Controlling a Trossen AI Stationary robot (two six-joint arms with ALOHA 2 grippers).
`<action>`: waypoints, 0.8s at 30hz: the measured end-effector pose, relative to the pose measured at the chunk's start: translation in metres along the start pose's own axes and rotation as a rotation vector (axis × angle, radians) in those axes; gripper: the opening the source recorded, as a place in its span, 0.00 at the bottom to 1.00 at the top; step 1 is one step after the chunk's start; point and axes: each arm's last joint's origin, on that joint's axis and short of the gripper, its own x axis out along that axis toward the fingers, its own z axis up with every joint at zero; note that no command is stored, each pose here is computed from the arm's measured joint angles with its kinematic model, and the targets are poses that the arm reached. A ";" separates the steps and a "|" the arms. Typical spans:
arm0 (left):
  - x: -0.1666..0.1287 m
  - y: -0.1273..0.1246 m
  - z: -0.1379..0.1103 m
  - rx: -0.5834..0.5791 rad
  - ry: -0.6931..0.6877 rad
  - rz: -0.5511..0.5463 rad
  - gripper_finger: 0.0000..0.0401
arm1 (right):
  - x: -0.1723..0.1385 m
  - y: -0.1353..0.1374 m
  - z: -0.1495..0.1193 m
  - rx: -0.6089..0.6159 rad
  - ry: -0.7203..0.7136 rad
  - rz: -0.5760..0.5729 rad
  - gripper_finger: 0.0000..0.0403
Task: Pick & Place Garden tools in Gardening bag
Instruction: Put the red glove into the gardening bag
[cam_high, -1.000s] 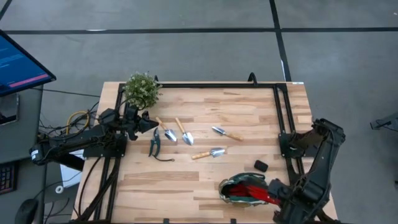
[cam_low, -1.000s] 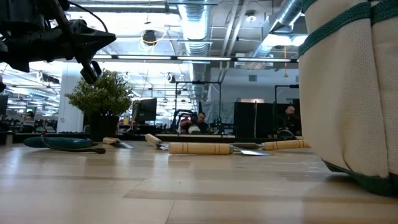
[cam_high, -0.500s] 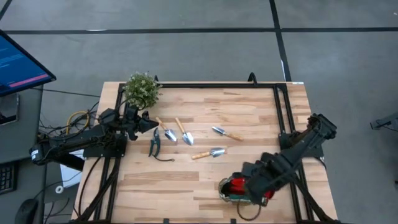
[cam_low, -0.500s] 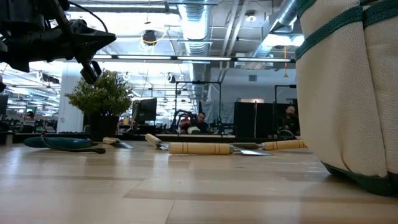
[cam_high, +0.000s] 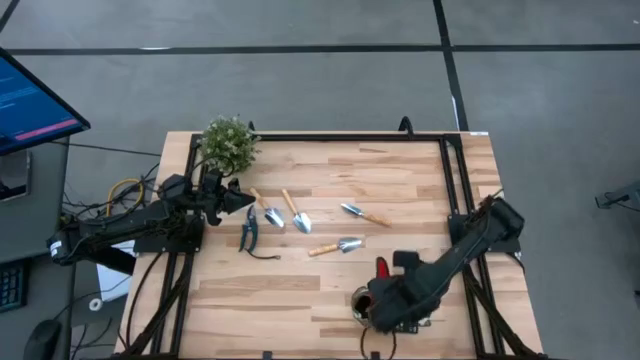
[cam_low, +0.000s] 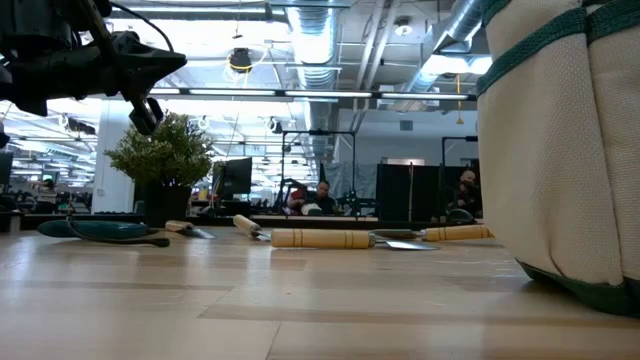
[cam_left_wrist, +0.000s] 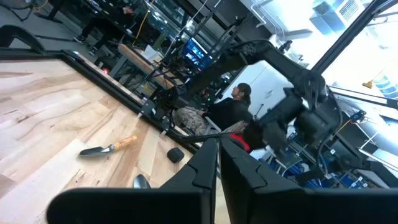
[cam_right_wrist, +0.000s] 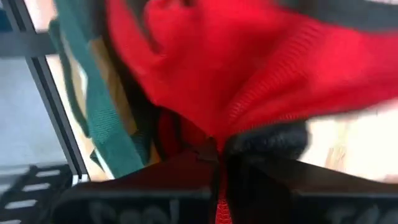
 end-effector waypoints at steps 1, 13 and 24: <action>0.000 0.000 0.000 0.000 0.000 0.000 0.04 | 0.002 0.004 -0.002 -0.015 0.002 -0.003 0.00; 0.000 0.000 0.000 0.000 0.000 0.000 0.04 | -0.017 0.034 -0.043 -0.039 -0.032 0.109 0.00; 0.000 0.000 0.000 0.000 0.000 0.000 0.04 | -0.011 0.007 -0.011 -0.167 -0.085 0.020 0.00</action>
